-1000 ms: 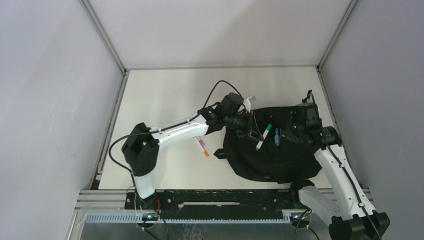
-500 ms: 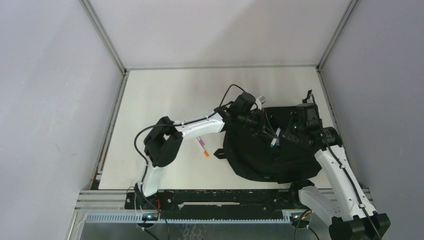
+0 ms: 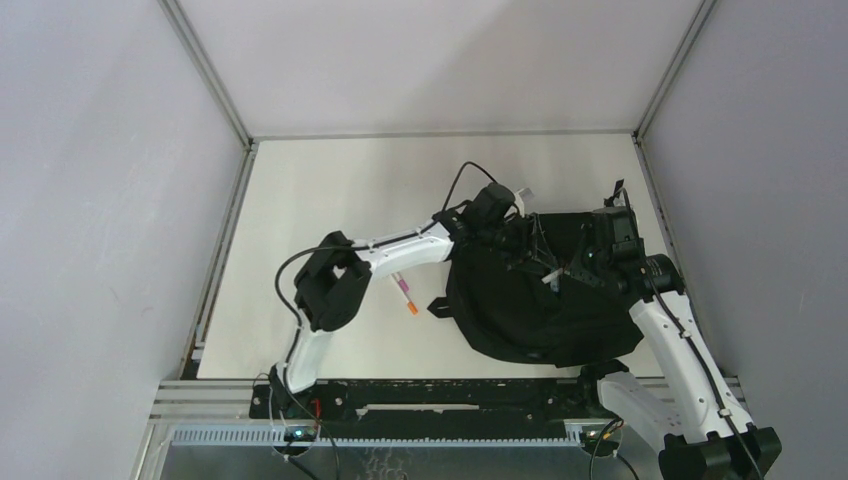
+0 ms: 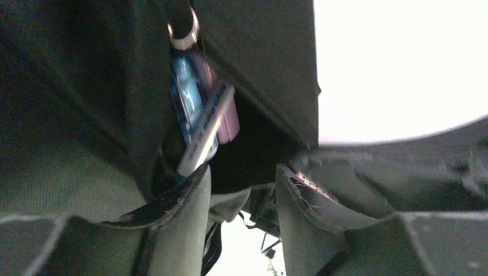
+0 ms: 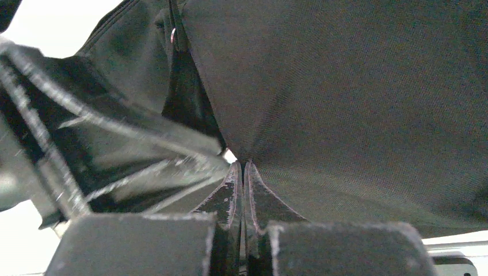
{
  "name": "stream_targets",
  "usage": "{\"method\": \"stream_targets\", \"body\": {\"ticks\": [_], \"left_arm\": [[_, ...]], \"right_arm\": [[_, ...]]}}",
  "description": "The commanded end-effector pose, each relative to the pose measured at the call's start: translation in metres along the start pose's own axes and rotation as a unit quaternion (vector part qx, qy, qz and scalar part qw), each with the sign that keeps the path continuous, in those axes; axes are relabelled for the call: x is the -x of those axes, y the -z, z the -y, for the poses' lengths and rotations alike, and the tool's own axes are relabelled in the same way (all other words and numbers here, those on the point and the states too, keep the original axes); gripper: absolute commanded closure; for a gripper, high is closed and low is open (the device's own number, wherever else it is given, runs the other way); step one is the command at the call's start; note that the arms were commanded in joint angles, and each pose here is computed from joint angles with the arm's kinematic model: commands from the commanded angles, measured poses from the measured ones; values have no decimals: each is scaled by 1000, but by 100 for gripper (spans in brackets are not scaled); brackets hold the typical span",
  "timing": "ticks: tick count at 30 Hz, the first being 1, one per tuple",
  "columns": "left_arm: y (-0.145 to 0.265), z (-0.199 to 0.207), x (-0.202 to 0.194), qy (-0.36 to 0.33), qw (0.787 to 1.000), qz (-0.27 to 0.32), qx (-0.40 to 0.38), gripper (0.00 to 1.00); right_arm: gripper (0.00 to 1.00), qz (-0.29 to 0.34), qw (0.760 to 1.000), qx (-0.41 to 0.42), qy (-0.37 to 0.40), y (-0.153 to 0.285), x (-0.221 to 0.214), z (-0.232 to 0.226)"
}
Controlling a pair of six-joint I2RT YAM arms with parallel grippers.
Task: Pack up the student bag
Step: Place the stationery in the student bag, then pick up the stationery from the center of the board.
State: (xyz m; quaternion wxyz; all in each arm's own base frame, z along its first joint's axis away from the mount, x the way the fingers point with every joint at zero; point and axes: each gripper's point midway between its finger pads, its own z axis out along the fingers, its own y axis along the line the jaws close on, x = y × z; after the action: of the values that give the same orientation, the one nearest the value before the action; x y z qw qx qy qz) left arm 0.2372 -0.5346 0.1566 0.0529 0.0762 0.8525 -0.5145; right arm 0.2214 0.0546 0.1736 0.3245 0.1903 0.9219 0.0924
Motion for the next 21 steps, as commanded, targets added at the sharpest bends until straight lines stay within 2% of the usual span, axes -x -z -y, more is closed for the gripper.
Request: {"method": "stream_targets", "body": {"ticks": [1, 5, 9, 11, 13, 16, 18, 21], "left_arm": [[66, 63, -12, -112, 992, 32, -57, 52], [113, 24, -25, -150, 984, 90, 29, 53], [170, -42, -25, -165, 956, 168, 177, 51], [198, -85, -22, -143, 933, 198, 263, 47], [215, -127, -23, -102, 921, 203, 315, 47], [234, -183, -25, -12, 909, 200, 366, 53], [235, -199, -33, 15, 905, 193, 379, 54], [235, -216, -42, 40, 895, 194, 401, 49]], "right_arm": [[100, 24, 999, 22, -3, 2, 11, -11], [100, 28, 1000, 14, -3, 3, 13, -7], [100, 31, 999, 8, -8, 3, 13, -5], [100, 35, 999, 8, -6, 5, 14, -4], [100, 39, 999, 7, -3, 6, 15, -3], [100, 41, 999, 6, 3, 6, 15, -2], [100, 38, 999, 10, 8, 5, 15, -4], [100, 38, 999, 11, 8, 5, 16, -5]]}}
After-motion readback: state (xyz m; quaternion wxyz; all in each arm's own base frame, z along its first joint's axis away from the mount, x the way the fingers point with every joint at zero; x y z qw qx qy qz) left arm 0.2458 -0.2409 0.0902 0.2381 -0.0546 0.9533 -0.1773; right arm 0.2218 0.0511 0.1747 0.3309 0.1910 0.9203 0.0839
